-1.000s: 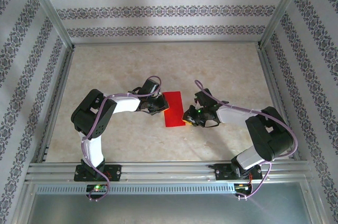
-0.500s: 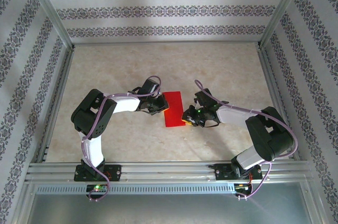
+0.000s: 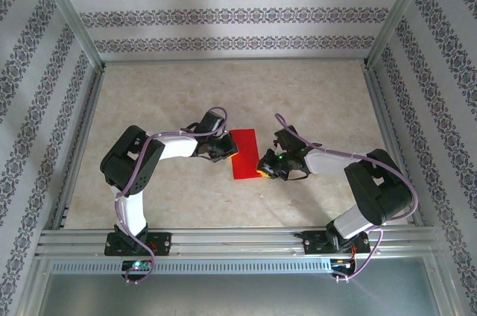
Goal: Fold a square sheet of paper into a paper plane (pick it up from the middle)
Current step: Fold the triangle a second time at the center of the table.
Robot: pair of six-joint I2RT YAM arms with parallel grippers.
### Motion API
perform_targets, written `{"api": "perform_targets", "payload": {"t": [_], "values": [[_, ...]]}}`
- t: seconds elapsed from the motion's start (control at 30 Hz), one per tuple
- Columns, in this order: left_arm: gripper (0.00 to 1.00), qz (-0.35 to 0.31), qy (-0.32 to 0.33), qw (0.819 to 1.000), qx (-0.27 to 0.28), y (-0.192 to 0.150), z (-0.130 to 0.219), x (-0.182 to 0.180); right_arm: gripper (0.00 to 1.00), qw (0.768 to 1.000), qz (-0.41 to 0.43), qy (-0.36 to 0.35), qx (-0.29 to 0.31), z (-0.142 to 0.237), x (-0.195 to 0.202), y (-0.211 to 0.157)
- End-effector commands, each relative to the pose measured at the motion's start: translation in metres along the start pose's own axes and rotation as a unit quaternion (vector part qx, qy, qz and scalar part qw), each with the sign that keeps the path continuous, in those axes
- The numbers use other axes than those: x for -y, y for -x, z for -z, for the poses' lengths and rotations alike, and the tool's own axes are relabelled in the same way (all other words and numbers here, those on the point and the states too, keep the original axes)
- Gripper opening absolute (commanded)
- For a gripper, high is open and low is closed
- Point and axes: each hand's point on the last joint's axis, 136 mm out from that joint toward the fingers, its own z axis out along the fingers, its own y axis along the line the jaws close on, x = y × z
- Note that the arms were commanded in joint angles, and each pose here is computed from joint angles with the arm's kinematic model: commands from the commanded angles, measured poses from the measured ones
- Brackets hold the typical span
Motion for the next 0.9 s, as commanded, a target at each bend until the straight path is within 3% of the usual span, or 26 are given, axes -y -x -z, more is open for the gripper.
{"api": "perform_targets", "payload": {"t": [0.0,0.1,0.23,0.53,0.87], "values": [[0.07,0.020,0.046,0.998,-0.028,-0.016,-0.004,-0.037,0.06,1.000,-0.014,-0.017,0.002,0.000,0.010,-0.001],[0.18,-0.025,-0.037,0.999,-0.005,-0.003,0.013,0.006,0.02,0.999,-0.016,-0.029,0.000,0.003,0.016,-0.002],[0.22,-0.069,-0.071,0.995,0.008,0.006,0.027,0.034,0.01,0.999,-0.015,-0.035,-0.006,0.006,0.018,-0.004],[0.16,-0.055,-0.019,0.998,-0.018,0.001,0.004,0.005,0.01,1.000,-0.010,-0.027,-0.010,0.010,0.009,-0.004],[0.14,-0.049,0.021,0.998,-0.031,0.000,-0.003,-0.012,0.01,0.999,0.023,0.030,0.000,0.019,-0.023,0.002]]}}
